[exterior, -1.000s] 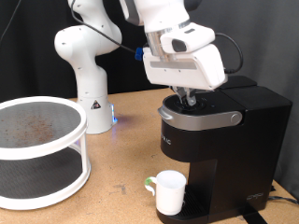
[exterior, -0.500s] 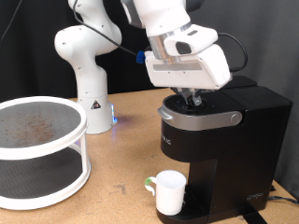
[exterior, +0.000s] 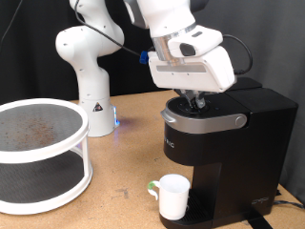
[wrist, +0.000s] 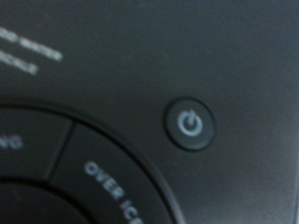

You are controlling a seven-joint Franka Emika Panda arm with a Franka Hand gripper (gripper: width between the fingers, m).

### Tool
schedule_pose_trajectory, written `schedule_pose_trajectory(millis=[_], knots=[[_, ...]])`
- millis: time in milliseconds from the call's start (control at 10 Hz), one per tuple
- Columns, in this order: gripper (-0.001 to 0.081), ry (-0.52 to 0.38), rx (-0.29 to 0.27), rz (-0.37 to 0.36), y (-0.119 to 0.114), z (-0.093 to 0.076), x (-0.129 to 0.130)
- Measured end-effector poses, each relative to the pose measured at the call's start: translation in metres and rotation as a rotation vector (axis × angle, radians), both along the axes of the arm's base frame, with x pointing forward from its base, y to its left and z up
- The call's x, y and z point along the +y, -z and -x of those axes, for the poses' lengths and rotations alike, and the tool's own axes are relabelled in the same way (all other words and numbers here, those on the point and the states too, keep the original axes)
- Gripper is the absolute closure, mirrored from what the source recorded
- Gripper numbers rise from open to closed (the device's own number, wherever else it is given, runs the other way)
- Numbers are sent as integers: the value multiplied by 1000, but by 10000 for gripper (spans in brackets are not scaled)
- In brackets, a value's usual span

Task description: Make a cup of coffee with the keurig machine

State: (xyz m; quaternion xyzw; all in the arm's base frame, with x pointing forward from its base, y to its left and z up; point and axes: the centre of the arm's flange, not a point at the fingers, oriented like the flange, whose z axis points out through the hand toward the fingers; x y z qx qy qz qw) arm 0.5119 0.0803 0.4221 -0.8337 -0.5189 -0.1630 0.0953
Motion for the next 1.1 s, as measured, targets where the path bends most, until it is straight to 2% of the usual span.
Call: schedule_pose_trajectory(millis=[500, 1100], knots=[[805, -11, 94, -11, 1, 3, 2], [805, 69, 298, -33, 3, -15, 0]])
